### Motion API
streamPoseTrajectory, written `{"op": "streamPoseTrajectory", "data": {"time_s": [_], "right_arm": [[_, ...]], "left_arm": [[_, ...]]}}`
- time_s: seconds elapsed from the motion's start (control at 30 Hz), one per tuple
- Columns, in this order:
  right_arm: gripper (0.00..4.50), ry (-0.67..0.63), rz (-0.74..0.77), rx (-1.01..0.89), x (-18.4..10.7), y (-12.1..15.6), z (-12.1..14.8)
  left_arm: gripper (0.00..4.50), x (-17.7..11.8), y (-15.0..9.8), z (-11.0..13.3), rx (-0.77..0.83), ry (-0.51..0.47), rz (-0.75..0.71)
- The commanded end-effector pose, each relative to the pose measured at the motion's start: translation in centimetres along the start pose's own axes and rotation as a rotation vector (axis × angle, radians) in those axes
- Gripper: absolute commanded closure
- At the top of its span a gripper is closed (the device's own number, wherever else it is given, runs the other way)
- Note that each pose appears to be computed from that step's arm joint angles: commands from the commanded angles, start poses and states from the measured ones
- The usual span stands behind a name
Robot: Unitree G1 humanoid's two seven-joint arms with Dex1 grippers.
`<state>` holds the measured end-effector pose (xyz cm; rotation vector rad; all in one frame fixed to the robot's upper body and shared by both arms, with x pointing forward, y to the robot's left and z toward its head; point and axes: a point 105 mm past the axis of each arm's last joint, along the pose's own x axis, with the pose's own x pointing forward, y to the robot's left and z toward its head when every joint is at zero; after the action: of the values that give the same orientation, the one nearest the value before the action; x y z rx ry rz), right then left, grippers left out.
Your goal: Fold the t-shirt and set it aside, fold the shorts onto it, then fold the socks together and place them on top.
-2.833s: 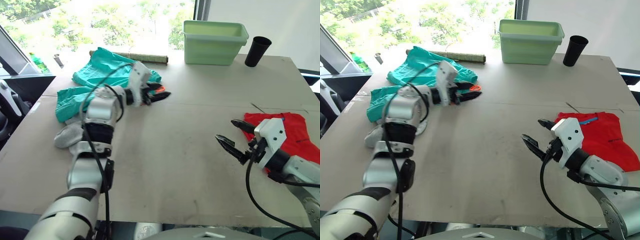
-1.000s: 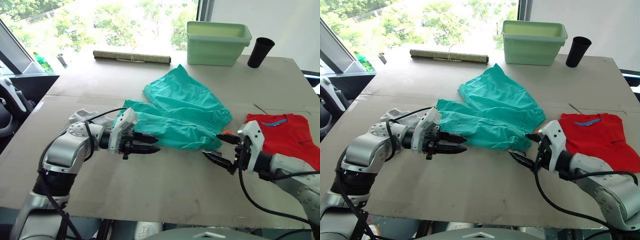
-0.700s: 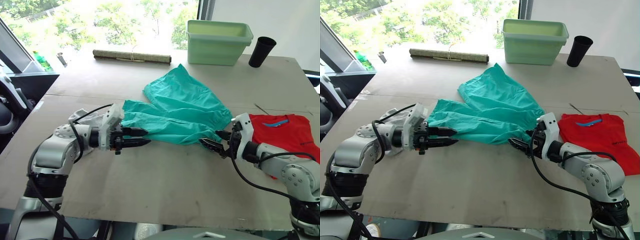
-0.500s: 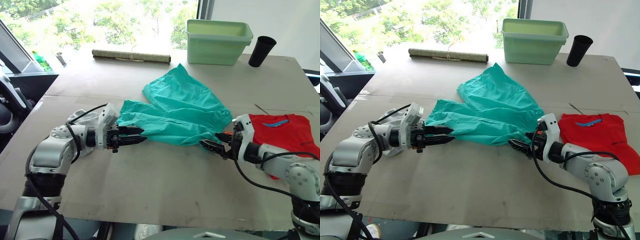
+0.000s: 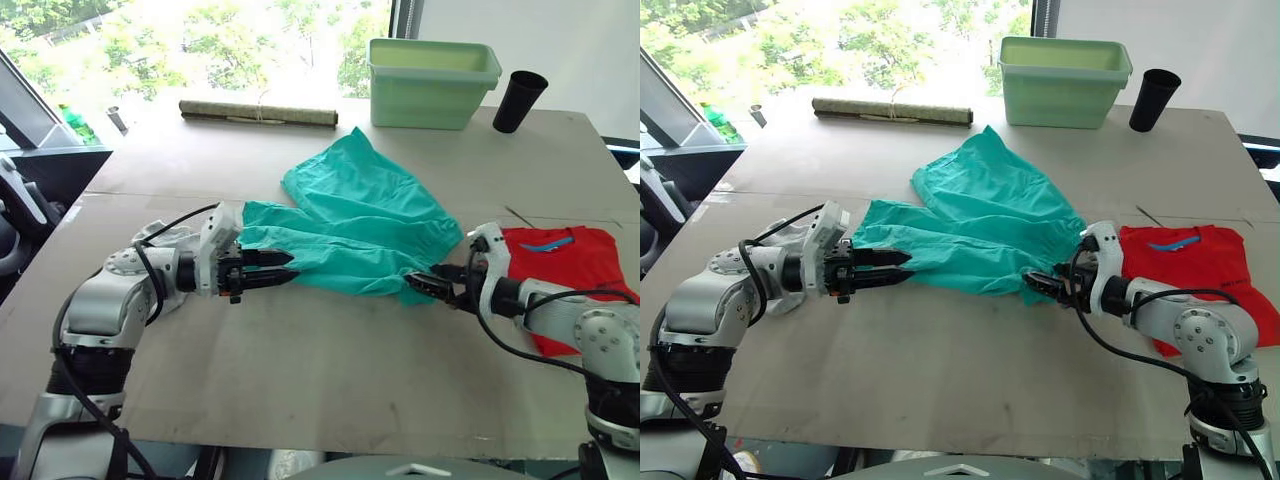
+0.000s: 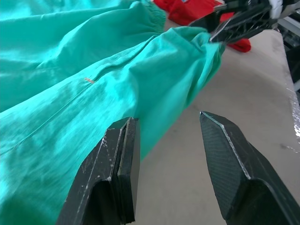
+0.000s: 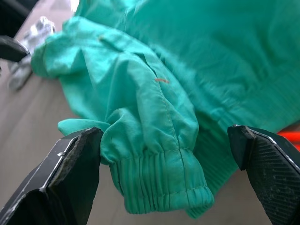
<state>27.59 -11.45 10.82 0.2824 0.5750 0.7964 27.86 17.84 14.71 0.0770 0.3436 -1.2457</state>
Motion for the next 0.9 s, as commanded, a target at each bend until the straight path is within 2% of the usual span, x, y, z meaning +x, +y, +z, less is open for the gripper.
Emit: {"op": "streamPoseTrajectory", "data": {"time_s": [0.03, 0.13, 0.23, 0.27, 0.3, 0.33, 0.4, 0.47, 0.53, 0.67, 0.8, 0.9], "right_arm": [[0.81, -0.007, 0.023, -0.055, -0.3, 0.6, 0.4], [2.25, 0.007, 0.021, -0.083, -0.4, 0.6, 0.2], [3.50, 0.012, 0.020, -0.136, -0.7, 0.9, 0.2], [3.60, 0.005, 0.009, -0.170, -0.9, 0.9, 0.3], [4.19, -0.006, 0.000, -0.205, -1.2, 1.0, 0.5], [4.46, -0.023, -0.011, -0.248, -1.5, 1.1, 0.8], [4.50, -0.071, -0.014, -0.377, -2.1, 1.7, 1.6], [4.50, -0.095, 0.000, -0.490, -2.8, 2.7, 1.9], [4.50, -0.092, 0.000, -0.585, -3.1, 3.2, 1.7], [4.50, -0.111, 0.031, -0.672, -3.3, 4.1, 1.2], [4.50, -0.105, 0.044, -0.775, -3.7, 4.3, 0.5], [4.50, -0.076, 0.087, -0.873, -4.1, 4.8, -0.4]], "left_arm": [[2.19, -0.2, -1.9, 1.5, 0.072, -0.008, -0.093], [2.19, 0.0, -2.8, 1.4, 0.106, 0.018, -0.138], [2.19, 0.2, -3.1, 1.4, 0.111, 0.018, -0.150], [2.19, 0.2, -3.1, 1.4, 0.110, 0.014, -0.148], [1.94, 0.2, -3.1, 1.5, 0.098, 0.007, -0.150], [1.68, 0.2, -3.0, 1.6, 0.090, -0.005, -0.148], [0.83, 0.0, -2.2, 1.9, 0.105, -0.029, -0.096], [0.12, -0.6, -0.1, 2.3, 0.132, -0.051, 0.020], [0.05, -1.7, 2.2, 2.1, 0.147, -0.027, 0.124], [0.05, -3.6, 5.6, 1.5, 0.168, 0.060, 0.226], [0.05, -4.3, 7.6, 0.6, 0.148, 0.144, 0.246], [0.05, -3.8, 8.4, 0.5, 0.148, 0.170, 0.228]]}}
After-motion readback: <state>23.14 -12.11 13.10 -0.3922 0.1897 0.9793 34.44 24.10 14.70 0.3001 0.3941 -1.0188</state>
